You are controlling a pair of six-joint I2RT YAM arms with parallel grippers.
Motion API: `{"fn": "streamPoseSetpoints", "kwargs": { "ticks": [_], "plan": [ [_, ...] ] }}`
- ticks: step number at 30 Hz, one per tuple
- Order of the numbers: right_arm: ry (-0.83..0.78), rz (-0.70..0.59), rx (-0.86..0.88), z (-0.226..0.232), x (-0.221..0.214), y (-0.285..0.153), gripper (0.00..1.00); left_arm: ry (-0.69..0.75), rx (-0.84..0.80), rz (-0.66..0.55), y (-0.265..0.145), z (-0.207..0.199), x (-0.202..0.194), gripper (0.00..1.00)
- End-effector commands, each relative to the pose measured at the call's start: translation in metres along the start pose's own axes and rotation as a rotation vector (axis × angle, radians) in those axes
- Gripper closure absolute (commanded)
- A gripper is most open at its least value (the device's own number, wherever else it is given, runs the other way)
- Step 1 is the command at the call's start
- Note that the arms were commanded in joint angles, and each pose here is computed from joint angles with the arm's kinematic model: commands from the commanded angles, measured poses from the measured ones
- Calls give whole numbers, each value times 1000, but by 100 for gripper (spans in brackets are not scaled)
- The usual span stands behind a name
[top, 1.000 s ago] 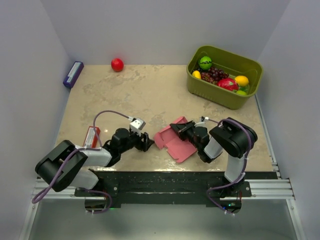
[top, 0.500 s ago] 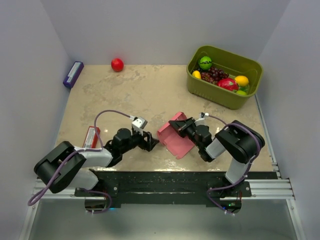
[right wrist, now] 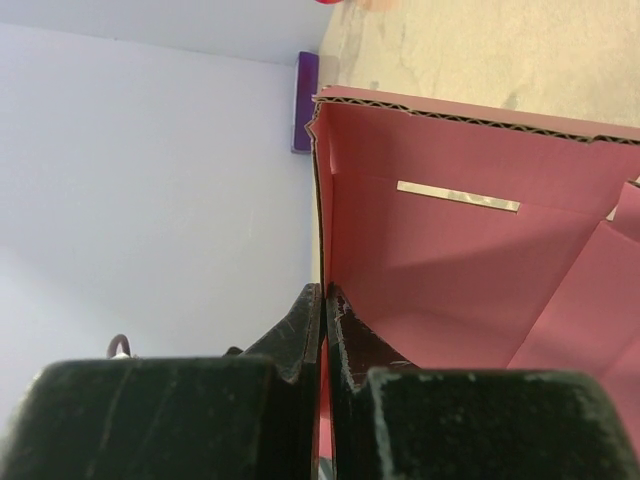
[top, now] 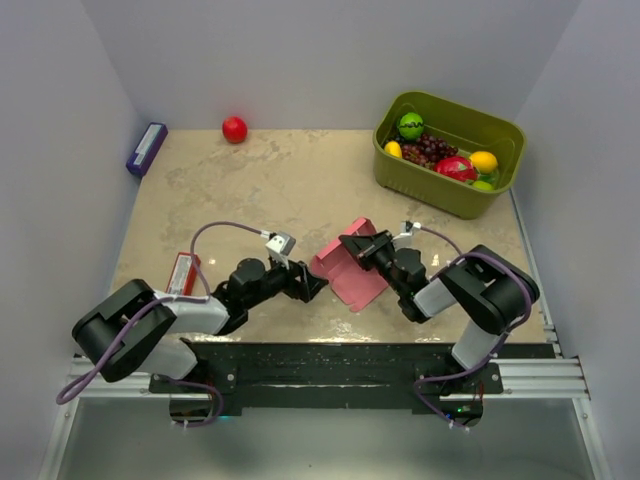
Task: Fold the paper box
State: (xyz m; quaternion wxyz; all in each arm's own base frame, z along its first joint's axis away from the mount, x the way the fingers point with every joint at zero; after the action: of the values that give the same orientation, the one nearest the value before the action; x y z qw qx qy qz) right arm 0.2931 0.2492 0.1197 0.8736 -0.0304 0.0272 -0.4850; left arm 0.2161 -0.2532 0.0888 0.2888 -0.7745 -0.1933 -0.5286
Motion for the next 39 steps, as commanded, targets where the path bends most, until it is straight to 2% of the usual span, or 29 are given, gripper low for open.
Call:
{"fn": "streamPoseSetpoints", "kwargs": {
  "ticks": [1,3,6,12,15,16,18,19,21,22,24,25,28,33,35,39],
  "plan": [
    [-28,-46,221,58,5,-6,100,-6,-1,-98,14,-13,31,16],
    [-35,-51,223,60,6,-6,100,-4,50,-28,17,-8,18,16],
    [-40,-55,219,62,6,-6,100,5,156,5,23,6,16,18],
    [-42,-53,212,59,5,-7,100,58,203,-2,31,9,22,35],
    [-51,-56,199,58,5,-7,100,104,217,-9,37,8,30,53],
    [-56,-59,191,57,5,-8,100,119,222,-1,39,8,29,66],
    [-78,-68,168,57,6,-10,100,157,249,22,40,13,29,83],
    [-87,-81,159,58,8,-11,100,173,255,29,39,14,30,88],
    [-129,-97,106,56,11,-15,91,225,282,55,35,20,28,95],
    [-142,-104,92,58,12,-16,77,244,290,61,33,22,29,100],
    [-189,-133,35,56,18,-21,56,309,294,76,27,25,29,100],
    [-200,-139,26,60,19,-21,39,330,293,76,25,25,30,100],
    [-248,-155,-38,59,23,-26,16,414,293,100,19,28,32,100],
    [-377,-163,-165,47,31,-35,7,538,340,143,7,39,36,100],
    [-469,-181,-181,52,37,-40,7,626,323,158,4,41,37,100],
    [-618,-286,-244,61,60,-56,8,703,278,173,1,39,34,100]
  ]
}}
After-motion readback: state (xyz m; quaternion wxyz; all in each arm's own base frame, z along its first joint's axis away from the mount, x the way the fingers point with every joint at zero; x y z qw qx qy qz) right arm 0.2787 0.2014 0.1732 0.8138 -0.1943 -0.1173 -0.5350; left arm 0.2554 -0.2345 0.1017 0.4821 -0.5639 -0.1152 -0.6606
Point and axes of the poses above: each gripper's point midway between its finger pads, its own y axis out along the fingers, its own z axis along the line the jaws close on, x = y × z, the point moved 3 cm from there along -y, back along the fingers, and after that the axes turned 12 degrees about y, right-handed, at the moved point
